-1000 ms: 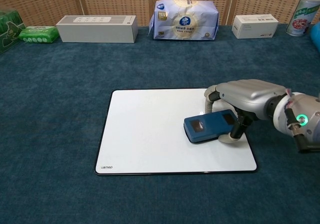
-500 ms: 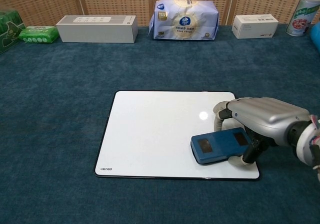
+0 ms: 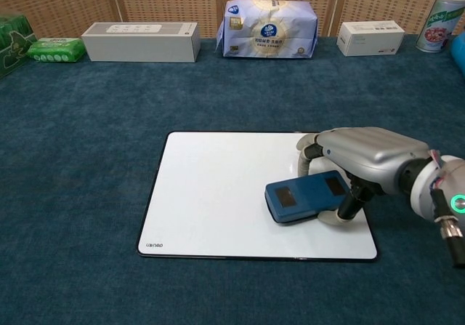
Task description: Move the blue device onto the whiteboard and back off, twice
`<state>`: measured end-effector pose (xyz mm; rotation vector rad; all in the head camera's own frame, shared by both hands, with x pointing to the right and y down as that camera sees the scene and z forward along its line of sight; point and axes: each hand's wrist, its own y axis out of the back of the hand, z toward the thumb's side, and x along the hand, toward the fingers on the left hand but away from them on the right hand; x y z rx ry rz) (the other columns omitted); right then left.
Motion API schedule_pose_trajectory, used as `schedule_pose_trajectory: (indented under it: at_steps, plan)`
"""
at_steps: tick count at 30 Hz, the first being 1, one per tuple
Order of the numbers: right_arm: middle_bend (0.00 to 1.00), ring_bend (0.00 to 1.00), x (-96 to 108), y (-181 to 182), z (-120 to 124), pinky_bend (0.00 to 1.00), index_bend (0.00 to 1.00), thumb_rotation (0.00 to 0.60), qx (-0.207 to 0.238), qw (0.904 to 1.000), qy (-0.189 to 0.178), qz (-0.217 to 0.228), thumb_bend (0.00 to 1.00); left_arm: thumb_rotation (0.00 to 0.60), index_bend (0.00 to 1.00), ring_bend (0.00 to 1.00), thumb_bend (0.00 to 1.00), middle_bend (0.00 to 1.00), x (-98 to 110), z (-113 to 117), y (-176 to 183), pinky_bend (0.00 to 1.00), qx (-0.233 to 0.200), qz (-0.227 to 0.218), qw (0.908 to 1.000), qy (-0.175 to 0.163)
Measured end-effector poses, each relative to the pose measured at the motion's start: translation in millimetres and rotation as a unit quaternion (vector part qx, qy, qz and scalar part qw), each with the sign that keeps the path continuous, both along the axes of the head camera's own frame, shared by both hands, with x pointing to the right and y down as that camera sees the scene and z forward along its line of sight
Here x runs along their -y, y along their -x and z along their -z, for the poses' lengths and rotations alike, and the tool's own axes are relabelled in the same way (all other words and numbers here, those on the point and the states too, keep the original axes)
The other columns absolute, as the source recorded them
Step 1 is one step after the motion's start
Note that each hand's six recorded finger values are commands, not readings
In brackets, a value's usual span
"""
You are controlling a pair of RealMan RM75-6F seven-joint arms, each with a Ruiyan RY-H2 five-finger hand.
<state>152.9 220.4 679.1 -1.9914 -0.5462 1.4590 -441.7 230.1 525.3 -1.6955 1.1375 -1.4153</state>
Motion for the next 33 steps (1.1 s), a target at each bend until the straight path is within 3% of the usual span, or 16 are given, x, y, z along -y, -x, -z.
schedule_pose_trajectory:
  at_steps: [11,33]
  plan:
    - [0.12,0.00,18,1,-13,0.00,0.69,0.600,0.018,0.9997,-0.019,-0.002,0.27,0.600,0.33,0.13,0.42,0.28,0,2,-2,0.03,0.001,-0.001,1.0000,-0.002]
    - [0.12,0.00,-13,-6,0,0.00,0.69,0.600,0.023,0.9996,-0.001,-0.018,0.26,0.600,0.33,0.13,0.42,0.28,3,-1,-7,0.03,-0.005,-0.009,0.9999,-0.001]
